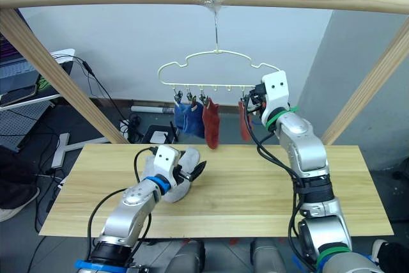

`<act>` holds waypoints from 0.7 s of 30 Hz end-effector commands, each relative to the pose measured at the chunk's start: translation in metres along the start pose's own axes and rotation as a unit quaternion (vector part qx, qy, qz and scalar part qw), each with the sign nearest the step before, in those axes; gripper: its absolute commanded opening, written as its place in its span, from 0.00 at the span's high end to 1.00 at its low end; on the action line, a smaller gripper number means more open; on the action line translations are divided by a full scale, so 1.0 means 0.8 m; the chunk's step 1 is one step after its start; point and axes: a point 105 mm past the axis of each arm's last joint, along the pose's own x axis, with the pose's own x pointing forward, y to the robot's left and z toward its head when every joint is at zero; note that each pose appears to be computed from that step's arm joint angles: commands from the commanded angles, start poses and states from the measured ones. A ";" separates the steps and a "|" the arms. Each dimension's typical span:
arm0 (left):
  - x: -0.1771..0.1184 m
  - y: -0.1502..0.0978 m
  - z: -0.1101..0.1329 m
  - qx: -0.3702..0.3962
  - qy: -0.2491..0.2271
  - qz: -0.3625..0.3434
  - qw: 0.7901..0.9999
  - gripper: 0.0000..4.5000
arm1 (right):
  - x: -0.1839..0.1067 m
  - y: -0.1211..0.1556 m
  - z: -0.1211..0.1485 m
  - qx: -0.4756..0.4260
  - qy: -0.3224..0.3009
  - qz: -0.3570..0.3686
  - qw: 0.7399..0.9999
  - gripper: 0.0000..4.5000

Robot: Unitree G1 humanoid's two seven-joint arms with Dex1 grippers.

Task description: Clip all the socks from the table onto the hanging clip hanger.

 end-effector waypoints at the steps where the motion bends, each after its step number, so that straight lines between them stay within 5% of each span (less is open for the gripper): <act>1: 0.013 0.008 0.001 -0.003 0.013 0.020 1.000 0.00 | -0.008 0.005 0.023 0.004 -0.020 0.015 1.000 1.00; 9: 0.027 0.023 -0.069 -0.014 0.127 0.071 0.989 0.00 | -0.018 -0.001 0.033 0.027 0.001 0.013 1.000 1.00; 14: 0.021 0.024 -0.080 -0.051 0.145 0.057 0.987 0.25 | -0.023 -0.004 0.039 0.025 0.023 0.024 0.999 1.00; 21: 0.018 -0.002 -0.058 -0.073 0.099 0.012 0.992 0.69 | -0.024 -0.006 0.047 0.046 0.037 0.033 0.998 1.00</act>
